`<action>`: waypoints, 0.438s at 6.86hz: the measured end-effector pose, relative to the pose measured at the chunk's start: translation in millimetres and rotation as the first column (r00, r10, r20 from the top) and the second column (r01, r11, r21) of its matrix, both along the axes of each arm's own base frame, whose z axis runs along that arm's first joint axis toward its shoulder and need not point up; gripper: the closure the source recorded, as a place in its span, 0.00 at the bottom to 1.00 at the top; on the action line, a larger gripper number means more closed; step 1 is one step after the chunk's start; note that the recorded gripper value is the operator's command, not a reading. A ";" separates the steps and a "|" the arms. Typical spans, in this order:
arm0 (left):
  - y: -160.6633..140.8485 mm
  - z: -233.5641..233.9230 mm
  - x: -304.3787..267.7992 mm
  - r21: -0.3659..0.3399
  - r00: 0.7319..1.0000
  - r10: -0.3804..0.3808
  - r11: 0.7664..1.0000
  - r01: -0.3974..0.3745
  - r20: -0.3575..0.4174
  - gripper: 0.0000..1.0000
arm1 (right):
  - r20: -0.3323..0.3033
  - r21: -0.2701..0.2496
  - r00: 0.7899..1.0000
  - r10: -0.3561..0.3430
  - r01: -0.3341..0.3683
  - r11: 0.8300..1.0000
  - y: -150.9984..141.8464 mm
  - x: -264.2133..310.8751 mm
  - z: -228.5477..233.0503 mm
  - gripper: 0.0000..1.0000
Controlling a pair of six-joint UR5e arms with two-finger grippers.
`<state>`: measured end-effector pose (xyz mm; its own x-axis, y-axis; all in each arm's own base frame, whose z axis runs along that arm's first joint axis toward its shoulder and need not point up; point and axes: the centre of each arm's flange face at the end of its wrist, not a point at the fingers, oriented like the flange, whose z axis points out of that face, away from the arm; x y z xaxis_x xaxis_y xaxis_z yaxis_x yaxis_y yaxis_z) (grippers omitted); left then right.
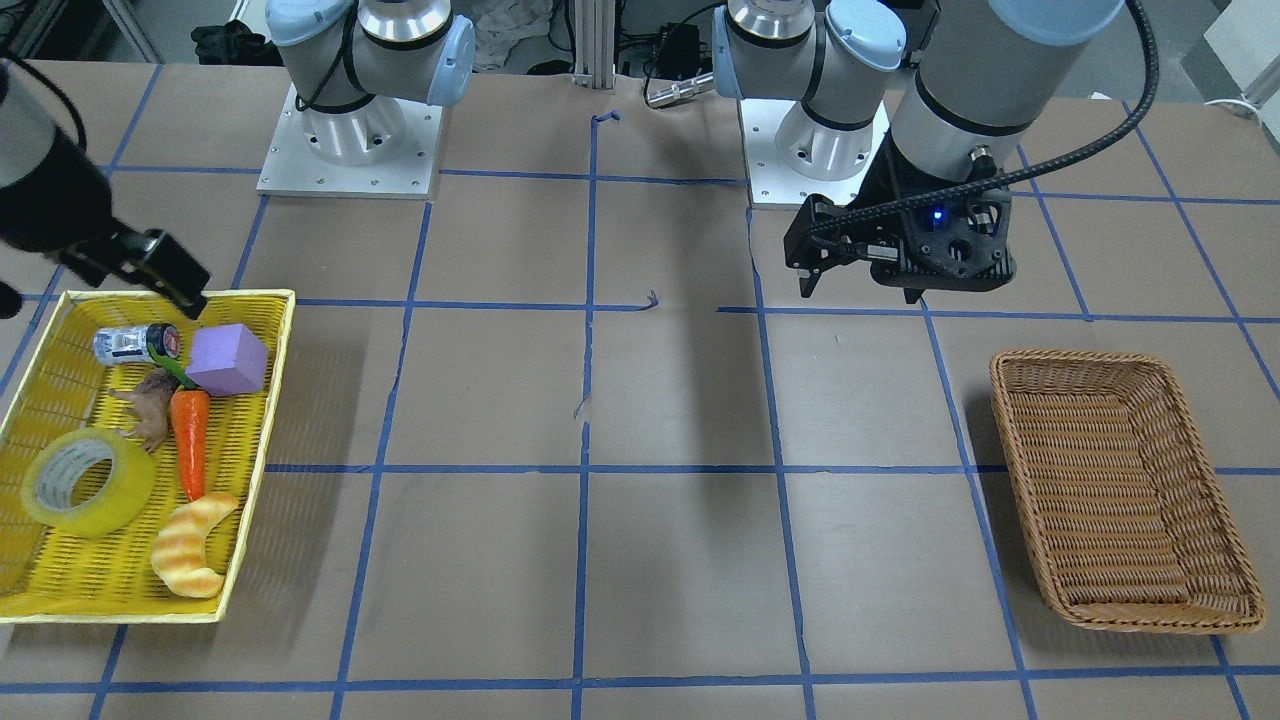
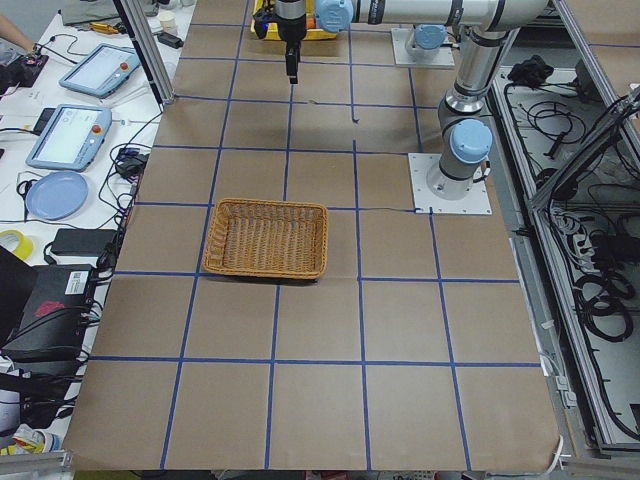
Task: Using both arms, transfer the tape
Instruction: 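Move the right gripper over the yellow tape roll in the yellow basket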
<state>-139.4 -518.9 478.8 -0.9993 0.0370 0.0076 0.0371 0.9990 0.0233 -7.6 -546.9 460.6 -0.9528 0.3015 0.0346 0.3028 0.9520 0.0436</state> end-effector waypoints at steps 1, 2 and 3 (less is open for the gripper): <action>-0.2 -0.5 -0.2 0.001 1.000 0.000 1.000 0.000 0.000 0.00 | -0.006 -0.033 1.000 0.026 -0.026 0.999 -21.3 -43.0 -33.5 0.00; -0.5 -1.2 -0.3 0.003 1.000 0.000 1.000 0.000 0.000 0.00 | -0.005 -0.043 0.999 0.051 -0.051 0.998 -37.5 -77.1 -75.8 0.01; -0.6 -1.8 -0.5 0.004 1.000 0.001 1.000 -0.001 -0.002 0.00 | -0.011 -0.060 0.996 0.086 -0.087 0.994 -51.9 -98.4 -114.7 0.07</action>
